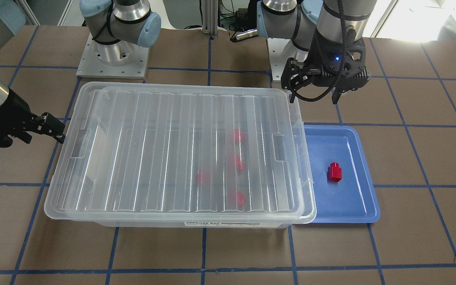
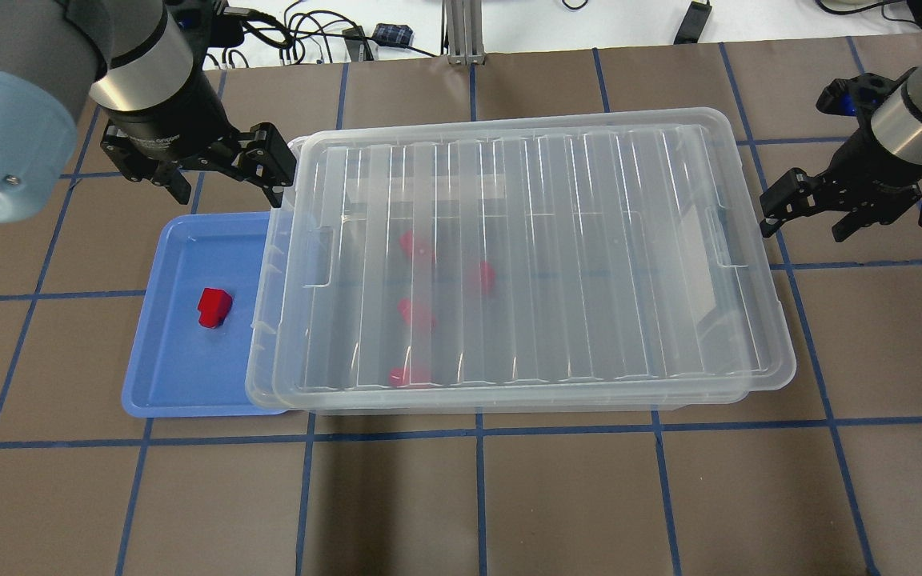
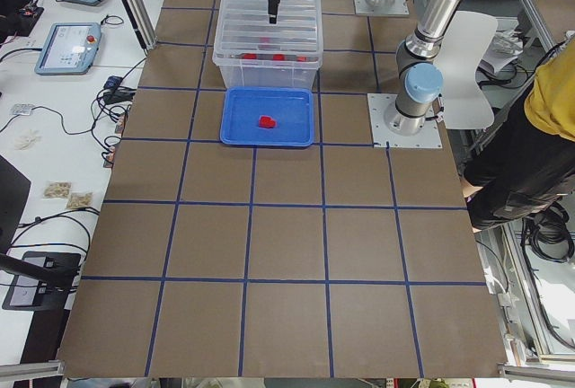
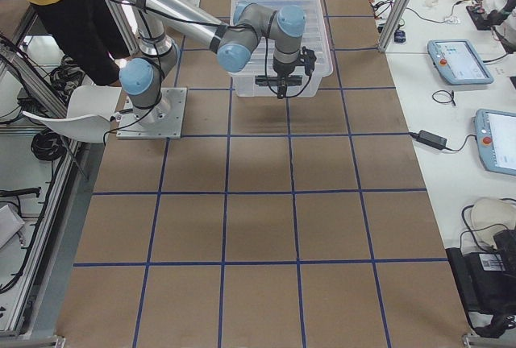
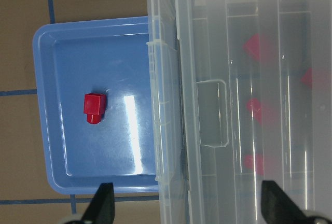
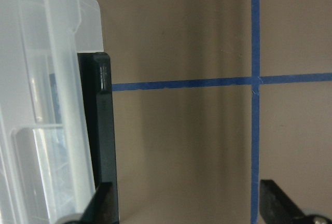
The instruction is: Place red block in blue tray from box
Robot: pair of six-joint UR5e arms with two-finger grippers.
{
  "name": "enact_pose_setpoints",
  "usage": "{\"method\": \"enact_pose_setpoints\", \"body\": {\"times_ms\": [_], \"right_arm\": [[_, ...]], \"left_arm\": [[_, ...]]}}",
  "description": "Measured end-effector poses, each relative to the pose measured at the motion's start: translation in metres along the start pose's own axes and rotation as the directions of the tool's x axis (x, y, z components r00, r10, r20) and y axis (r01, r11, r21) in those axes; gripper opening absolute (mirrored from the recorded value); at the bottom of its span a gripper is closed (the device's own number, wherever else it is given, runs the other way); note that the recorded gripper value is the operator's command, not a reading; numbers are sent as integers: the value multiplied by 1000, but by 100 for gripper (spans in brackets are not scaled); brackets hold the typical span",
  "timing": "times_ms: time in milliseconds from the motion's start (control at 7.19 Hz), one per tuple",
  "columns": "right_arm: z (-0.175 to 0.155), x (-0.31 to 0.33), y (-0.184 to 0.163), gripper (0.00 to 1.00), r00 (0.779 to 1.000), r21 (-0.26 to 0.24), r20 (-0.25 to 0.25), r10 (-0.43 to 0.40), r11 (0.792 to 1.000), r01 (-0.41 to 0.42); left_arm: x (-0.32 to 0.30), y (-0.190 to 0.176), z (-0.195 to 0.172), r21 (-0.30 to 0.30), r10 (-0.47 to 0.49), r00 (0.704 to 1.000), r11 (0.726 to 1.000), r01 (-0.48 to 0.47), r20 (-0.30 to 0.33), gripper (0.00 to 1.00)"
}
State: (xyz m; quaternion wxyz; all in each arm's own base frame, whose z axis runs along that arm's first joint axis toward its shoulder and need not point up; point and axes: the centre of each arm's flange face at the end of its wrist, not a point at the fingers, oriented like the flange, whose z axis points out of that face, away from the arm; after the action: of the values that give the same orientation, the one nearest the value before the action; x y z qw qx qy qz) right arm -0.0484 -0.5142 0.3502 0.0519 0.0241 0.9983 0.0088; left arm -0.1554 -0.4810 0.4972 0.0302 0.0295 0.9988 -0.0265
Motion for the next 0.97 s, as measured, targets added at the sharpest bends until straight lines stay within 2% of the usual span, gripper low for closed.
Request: {"method": "enact_pose_setpoints", "body": {"times_ms": [278, 557, 974], "right_arm": [[-24, 2, -6, 100, 1000, 18, -25, -3, 1000, 3], [-86, -12, -9, 100, 1000, 3, -27, -10, 1000, 10], [-139, -84, 17, 100, 998, 13, -39, -56, 998, 57]], "left_arm": [[0, 0, 0, 0, 0, 1000, 1000, 0, 0, 100], [0, 0, 0, 0, 0, 1000, 1000, 0, 0, 100], [0, 0, 1, -1, 0, 1000, 1000, 0, -2, 100]]}}
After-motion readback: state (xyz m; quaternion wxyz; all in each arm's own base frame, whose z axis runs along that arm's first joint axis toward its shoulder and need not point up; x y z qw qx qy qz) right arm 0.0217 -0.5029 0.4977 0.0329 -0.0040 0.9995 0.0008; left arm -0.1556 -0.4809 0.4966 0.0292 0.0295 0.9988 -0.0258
